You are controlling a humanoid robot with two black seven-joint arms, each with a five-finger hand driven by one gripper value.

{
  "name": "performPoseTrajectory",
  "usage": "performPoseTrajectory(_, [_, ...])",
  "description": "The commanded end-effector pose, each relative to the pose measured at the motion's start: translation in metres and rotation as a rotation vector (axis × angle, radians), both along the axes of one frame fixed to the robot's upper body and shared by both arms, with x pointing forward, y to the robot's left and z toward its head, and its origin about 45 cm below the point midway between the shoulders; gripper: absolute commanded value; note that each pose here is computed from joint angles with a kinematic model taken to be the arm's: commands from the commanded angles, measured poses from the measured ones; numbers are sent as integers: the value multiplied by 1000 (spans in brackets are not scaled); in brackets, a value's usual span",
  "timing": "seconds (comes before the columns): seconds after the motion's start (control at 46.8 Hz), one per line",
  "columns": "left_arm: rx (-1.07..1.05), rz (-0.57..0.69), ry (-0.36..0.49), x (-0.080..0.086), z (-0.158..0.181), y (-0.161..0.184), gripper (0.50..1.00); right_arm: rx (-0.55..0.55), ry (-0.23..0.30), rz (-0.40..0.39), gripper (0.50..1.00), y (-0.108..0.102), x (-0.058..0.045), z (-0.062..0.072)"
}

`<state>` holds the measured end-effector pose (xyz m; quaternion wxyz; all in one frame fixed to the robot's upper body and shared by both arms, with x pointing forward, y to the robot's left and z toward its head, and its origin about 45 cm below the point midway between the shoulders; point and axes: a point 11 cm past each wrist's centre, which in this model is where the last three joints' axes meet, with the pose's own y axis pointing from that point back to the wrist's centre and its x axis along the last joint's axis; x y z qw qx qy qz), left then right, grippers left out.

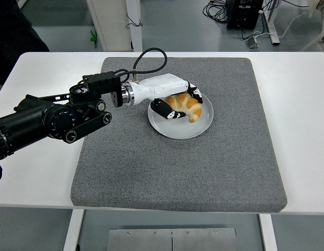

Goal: Place the bread on the plate

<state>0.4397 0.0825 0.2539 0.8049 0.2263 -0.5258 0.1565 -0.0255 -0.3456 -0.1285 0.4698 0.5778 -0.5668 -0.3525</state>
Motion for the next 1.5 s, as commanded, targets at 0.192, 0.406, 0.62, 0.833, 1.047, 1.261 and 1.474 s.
performPoseTrajectory(0.192, [3,14,16,-2,-14,0,608,-1,0,0,1000,0,0,0])
performPoseTrajectory(0.406, [12,30,16,-3,-26,5,608,0,0,0,1000,0,0,0])
performPoseTrajectory(0.62, [37,23,-9,-9,-43,3,608,0,0,-1,1000,0,0,0])
performPoseTrajectory(0.833, [36,20,-5,-11,-44,0,608,0,0,0,1000,0,0,0])
performPoseTrajectory(1.047, [33,22,1,-12,-47,0,611,-1,0,0,1000,0,0,0])
performPoseTrajectory(1.261, [27,24,-11,-12,-46,0,622,-1,0,0,1000,0,0,0])
performPoseTrajectory(1.474, [20,22,-13,-12,-44,-2,779,0,0,-1,1000,0,0,0])
